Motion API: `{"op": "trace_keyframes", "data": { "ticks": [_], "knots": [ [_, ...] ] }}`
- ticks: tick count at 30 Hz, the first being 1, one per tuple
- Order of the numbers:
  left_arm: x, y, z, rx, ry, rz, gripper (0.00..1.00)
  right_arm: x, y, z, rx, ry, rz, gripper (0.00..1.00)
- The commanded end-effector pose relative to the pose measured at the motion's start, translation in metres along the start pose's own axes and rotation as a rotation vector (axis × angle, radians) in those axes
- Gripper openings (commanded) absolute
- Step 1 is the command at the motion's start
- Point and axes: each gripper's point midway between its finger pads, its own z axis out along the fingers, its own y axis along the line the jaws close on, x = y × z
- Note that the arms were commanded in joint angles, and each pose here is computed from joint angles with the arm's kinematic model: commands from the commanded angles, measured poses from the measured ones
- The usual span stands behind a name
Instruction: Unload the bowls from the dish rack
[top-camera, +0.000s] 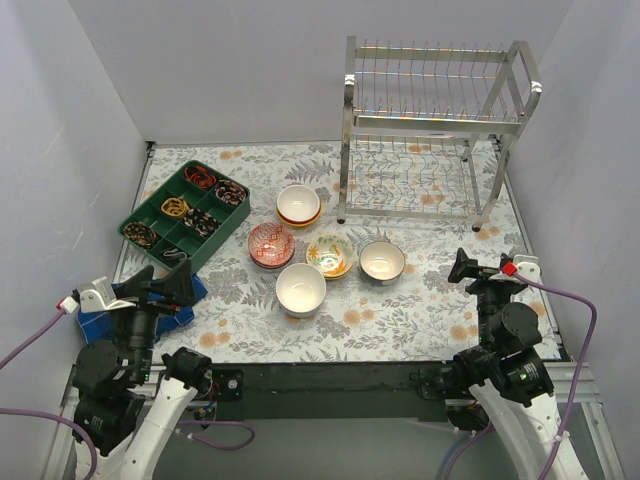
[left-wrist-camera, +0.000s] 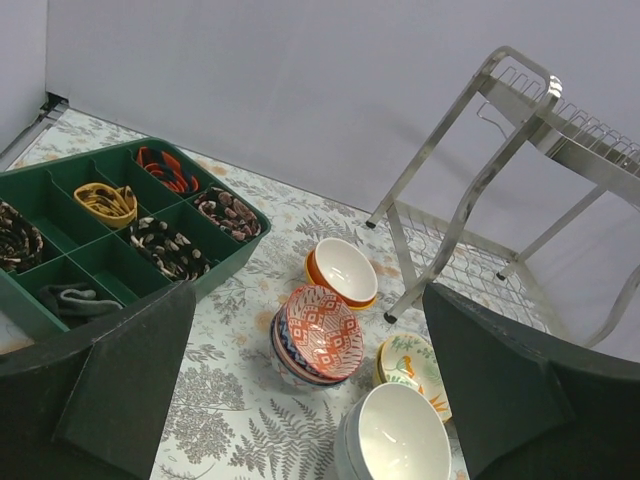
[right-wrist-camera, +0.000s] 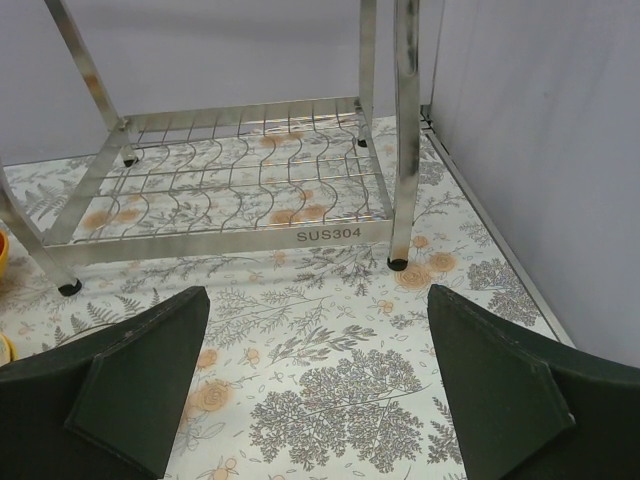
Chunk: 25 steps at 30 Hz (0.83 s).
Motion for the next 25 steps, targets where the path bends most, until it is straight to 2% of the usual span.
{"op": "trace_keyframes", "data": {
  "ticks": [1,25],
  "knots": [
    [-0.015,-0.003,-0.016,0.061,-0.088,-0.012,0.98,-0.044,-0.011,-0.021,-0.003,-0.204,0.102,0.99],
    [0.001,0.008,-0.004,0.006,-0.076,0.005,0.98,-0.039,-0.006,-0.019,-0.028,-0.195,0.086,0.99]
  ]
}}
